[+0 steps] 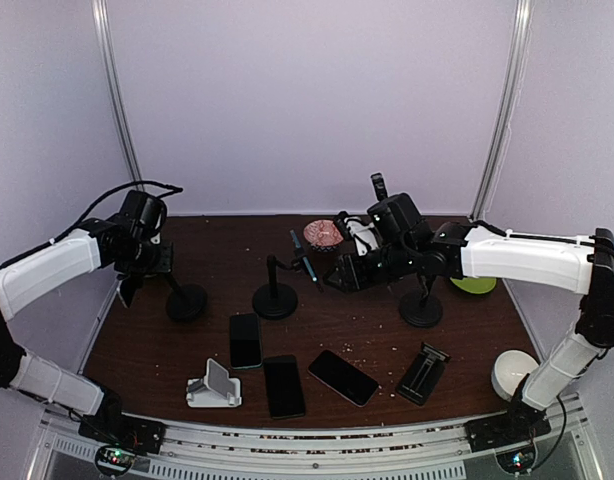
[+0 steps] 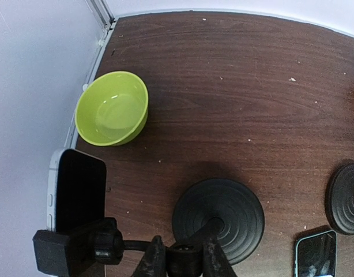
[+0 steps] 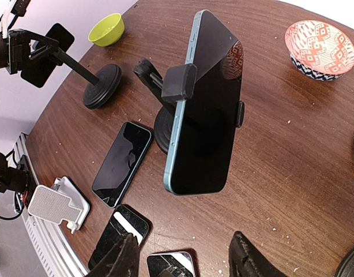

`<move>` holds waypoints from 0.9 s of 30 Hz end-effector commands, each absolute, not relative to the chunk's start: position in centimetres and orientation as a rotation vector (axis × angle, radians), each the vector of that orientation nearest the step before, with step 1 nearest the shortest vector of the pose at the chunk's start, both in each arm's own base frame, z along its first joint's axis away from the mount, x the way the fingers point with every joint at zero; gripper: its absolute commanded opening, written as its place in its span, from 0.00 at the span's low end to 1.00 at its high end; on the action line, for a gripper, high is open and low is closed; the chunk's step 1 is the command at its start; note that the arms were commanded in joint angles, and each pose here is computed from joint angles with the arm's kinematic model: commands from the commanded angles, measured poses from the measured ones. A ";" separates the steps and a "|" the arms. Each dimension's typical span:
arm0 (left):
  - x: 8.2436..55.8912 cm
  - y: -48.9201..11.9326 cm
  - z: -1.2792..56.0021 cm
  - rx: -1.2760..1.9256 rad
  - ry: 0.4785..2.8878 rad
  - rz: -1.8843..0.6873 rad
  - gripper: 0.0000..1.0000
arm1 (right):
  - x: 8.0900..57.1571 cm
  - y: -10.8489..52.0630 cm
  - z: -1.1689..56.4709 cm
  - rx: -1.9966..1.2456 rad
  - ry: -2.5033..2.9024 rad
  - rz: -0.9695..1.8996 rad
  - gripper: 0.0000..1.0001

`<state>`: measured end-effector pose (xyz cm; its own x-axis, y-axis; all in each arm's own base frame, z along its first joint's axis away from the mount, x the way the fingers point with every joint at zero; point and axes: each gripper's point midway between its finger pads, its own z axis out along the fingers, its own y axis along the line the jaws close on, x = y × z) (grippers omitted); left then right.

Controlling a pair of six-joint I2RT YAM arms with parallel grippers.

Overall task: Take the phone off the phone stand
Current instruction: Adjust the phone stand with the phone at the center of the board.

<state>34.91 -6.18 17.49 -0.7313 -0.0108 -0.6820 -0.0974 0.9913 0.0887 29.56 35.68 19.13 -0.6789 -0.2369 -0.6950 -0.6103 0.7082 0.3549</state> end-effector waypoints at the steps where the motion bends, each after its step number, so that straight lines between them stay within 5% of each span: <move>1: 36.7 -6.8 21.3 -0.057 2.262 0.191 0.00 | 30.1 36.0 19.2 -0.635 2.273 0.787 0.54; 27: 36.7 -8.9 21.3 0.140 2.355 0.349 0.00 | 30.1 36.4 19.3 -0.639 2.267 0.808 0.54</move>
<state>35.28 -9.15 19.35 -0.7668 0.2090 -0.6069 0.0492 0.9619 0.2691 29.47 36.08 18.31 -0.6900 -0.2499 -0.6793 -0.6130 0.7007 0.3649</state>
